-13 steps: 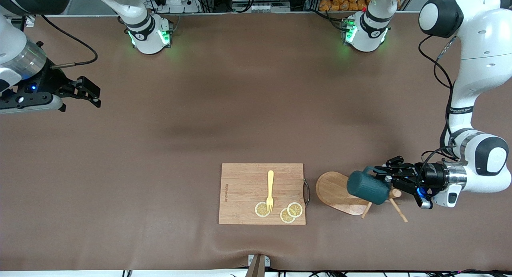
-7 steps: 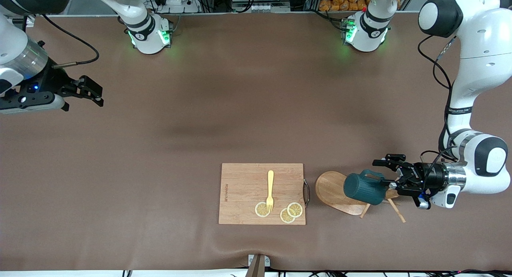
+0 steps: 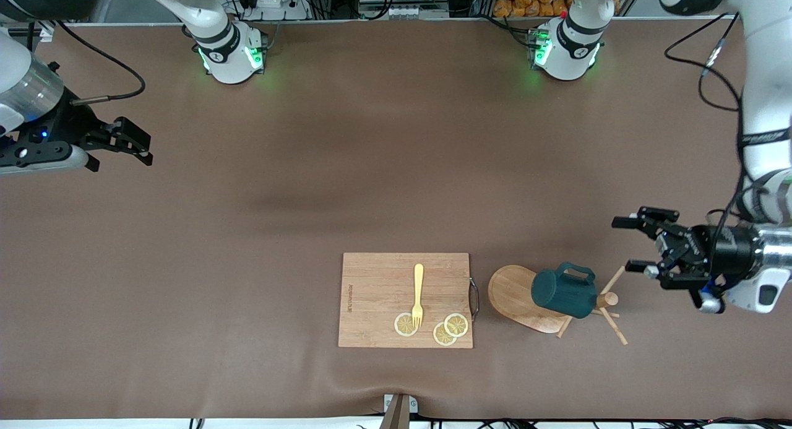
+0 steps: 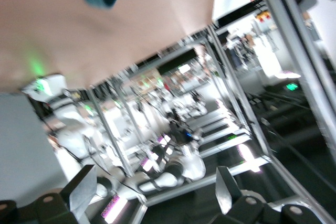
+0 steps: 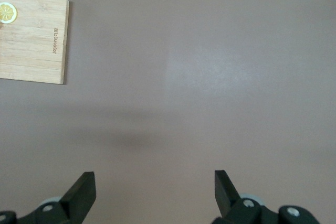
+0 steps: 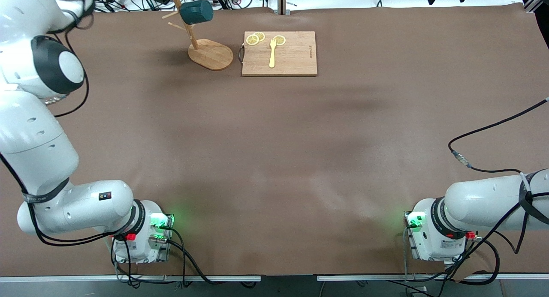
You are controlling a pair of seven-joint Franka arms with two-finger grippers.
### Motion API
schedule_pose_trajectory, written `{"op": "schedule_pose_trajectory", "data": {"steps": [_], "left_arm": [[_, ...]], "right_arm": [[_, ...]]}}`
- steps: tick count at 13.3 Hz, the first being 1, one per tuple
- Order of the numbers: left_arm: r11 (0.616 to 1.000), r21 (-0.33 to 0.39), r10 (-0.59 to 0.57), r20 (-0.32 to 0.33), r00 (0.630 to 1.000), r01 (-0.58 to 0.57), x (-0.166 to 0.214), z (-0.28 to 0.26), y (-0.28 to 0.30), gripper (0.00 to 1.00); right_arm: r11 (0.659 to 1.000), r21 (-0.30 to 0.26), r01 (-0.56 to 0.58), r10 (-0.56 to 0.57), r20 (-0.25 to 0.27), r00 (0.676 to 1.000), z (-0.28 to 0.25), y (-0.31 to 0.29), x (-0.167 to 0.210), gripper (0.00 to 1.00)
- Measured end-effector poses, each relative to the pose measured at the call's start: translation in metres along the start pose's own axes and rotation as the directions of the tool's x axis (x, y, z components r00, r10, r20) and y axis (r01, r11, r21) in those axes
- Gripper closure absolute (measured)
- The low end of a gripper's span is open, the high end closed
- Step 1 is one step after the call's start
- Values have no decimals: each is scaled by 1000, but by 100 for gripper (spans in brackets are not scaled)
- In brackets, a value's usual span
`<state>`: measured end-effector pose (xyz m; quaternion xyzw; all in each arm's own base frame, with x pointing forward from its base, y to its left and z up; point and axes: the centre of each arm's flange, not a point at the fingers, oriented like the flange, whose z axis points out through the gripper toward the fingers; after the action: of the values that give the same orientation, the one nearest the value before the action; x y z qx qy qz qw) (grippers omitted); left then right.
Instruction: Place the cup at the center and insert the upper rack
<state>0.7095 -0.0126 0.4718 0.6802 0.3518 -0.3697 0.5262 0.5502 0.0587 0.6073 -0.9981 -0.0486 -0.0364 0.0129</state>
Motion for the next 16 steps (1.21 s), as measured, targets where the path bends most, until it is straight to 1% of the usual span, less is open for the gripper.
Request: {"op": "schedule_pose_trajectory", "data": {"steps": [3, 5, 7, 9, 11, 14, 16], "left_arm": [[986, 157, 68, -133, 989, -47, -55, 22, 8, 0], [960, 274, 127, -218, 968, -64, -85, 44, 10, 0], [918, 390, 197, -296, 935, -70, -113, 68, 10, 0], [867, 493, 276, -360, 891, -69, -143, 91, 9, 0], [810, 583, 363, -412, 836, -65, -172, 106, 7, 0], [713, 700, 496, -456, 739, -47, -213, 127, 1, 0], [646, 763, 566, -461, 683, -21, -228, 137, -5, 0]], "right_arm": [[1000, -1, -7, 7, -7, 1000, -3, 4, 0, 0], [1000, -2, -24, 24, -9, 1000, -4, 14, 0, 0], [999, -3, -36, 36, -9, 999, -3, 21, 0, 0], [999, -2, -34, 34, -10, 999, -4, 20, 0, 0], [999, -2, -33, 33, -10, 999, -3, 20, 0, 0], [999, -2, -33, 33, -9, 999, -3, 20, 0, 0], [999, -2, -33, 33, -10, 999, -3, 20, 1, 0]]}}
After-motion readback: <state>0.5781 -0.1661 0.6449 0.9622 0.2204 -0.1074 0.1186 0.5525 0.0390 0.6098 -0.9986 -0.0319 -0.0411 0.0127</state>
